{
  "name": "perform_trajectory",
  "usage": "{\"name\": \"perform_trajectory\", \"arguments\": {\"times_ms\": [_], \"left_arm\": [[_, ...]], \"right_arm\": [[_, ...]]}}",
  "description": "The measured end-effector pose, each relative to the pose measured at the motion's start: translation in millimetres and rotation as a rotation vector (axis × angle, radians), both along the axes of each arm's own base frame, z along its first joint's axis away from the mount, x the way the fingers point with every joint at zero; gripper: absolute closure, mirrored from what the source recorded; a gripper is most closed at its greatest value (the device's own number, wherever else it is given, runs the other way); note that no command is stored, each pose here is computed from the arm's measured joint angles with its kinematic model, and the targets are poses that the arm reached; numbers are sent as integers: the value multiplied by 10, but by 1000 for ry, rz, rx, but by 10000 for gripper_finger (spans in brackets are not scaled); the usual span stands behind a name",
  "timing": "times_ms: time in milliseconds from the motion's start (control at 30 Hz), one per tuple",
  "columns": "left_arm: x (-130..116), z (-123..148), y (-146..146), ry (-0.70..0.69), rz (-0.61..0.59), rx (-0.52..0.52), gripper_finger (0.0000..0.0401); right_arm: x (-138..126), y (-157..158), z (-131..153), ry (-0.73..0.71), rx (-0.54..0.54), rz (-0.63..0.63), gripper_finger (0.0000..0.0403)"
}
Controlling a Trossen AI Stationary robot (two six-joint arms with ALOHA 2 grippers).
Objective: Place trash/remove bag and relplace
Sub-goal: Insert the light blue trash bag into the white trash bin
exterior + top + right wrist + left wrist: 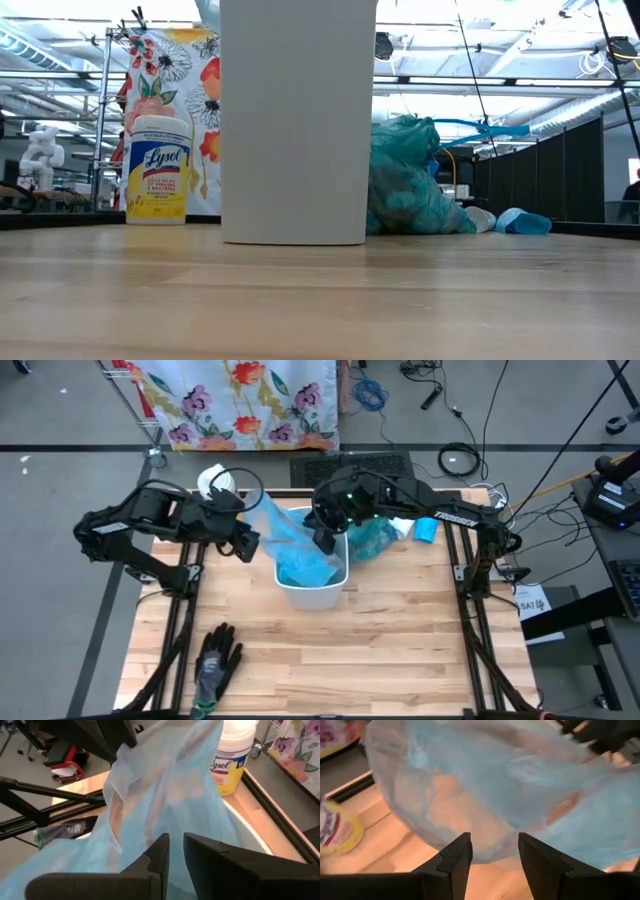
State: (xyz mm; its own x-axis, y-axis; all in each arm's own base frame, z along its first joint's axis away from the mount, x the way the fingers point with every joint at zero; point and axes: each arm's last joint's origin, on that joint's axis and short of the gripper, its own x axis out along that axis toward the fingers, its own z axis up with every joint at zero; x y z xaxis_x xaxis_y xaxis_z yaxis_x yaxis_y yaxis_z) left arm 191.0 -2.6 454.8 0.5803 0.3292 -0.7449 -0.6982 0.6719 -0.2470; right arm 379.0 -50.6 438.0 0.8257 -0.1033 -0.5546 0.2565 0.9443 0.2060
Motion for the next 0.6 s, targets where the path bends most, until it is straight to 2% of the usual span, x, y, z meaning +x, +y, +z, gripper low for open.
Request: {"name": "perform_trajectory", "arguments": {"times_ms": [200, 367, 600], "left_arm": [[13, 1, 2, -10, 11, -10, 237], [-58, 47, 1, -49, 6, -34, 237], [-158, 89, -13, -89, 22, -81, 237]], "right_arm": [[15, -3, -17, 5, -1, 3, 353], [28, 23, 23, -41, 40, 82, 353], [34, 38, 34, -50, 6, 112, 353]]}}
